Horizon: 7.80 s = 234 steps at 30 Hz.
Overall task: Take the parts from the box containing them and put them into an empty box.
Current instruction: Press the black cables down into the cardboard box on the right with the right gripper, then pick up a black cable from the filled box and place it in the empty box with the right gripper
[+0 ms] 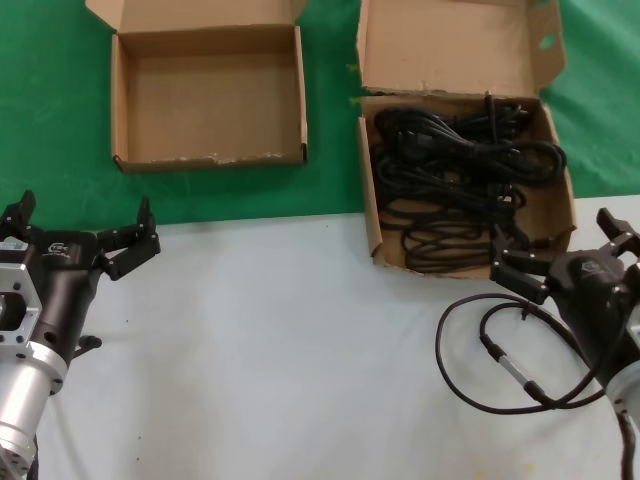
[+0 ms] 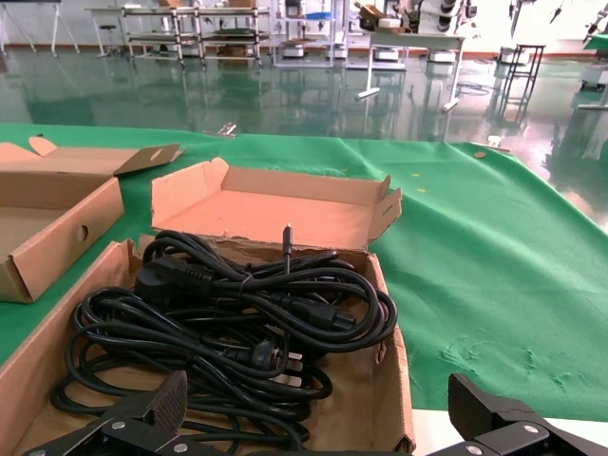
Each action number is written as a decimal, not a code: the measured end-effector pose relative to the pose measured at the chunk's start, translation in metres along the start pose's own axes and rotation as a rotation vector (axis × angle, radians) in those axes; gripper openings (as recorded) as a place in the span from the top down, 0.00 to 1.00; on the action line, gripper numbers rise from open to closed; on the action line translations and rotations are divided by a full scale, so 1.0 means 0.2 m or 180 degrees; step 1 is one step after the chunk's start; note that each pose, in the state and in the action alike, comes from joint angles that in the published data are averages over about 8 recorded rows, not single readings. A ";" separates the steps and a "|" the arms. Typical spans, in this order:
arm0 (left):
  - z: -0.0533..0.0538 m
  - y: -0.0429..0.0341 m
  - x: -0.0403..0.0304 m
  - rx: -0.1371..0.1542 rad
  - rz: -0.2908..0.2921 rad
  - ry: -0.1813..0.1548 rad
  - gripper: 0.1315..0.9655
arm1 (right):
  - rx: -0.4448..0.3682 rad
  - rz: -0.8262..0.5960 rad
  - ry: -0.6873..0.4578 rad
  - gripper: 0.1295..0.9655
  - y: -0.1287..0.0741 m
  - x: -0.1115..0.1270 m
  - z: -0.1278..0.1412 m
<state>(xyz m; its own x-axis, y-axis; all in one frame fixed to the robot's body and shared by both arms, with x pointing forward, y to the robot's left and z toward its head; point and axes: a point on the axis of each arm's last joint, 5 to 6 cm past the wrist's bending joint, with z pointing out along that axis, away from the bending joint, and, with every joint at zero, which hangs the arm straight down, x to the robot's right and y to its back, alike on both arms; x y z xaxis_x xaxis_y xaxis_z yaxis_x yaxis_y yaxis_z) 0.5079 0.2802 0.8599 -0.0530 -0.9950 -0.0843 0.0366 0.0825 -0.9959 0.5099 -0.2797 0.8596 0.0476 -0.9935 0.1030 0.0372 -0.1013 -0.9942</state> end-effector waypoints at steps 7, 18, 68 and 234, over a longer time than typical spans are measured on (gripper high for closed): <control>0.00 0.000 0.000 0.0000 0.0000 0.0000 0.00 | 0.0000 0.0000 0.0000 0.00 0.00 0.00 0.00; 0.00 0.000 0.000 0.0000 0.0000 0.0000 0.02 | 0.0000 0.0000 0.0000 0.00 0.00 0.00 0.00; 0.00 0.000 0.000 0.0000 0.0000 0.0000 0.92 | 0.0656 -0.4790 -0.1696 0.04 -0.65 0.31 0.44; 0.00 0.000 0.000 0.0000 0.0000 0.0000 0.98 | 0.1107 -0.4398 -0.1077 0.91 -1.16 -0.07 0.62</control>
<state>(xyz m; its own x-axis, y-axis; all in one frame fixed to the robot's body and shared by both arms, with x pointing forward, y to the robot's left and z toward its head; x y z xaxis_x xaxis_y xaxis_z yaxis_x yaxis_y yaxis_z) 0.5079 0.2802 0.8599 -0.0530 -0.9950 -0.0843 0.0365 0.0825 -0.9959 0.6238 -0.2361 1.0923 0.0002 -0.0543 0.9985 0.4783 -0.8769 -0.0478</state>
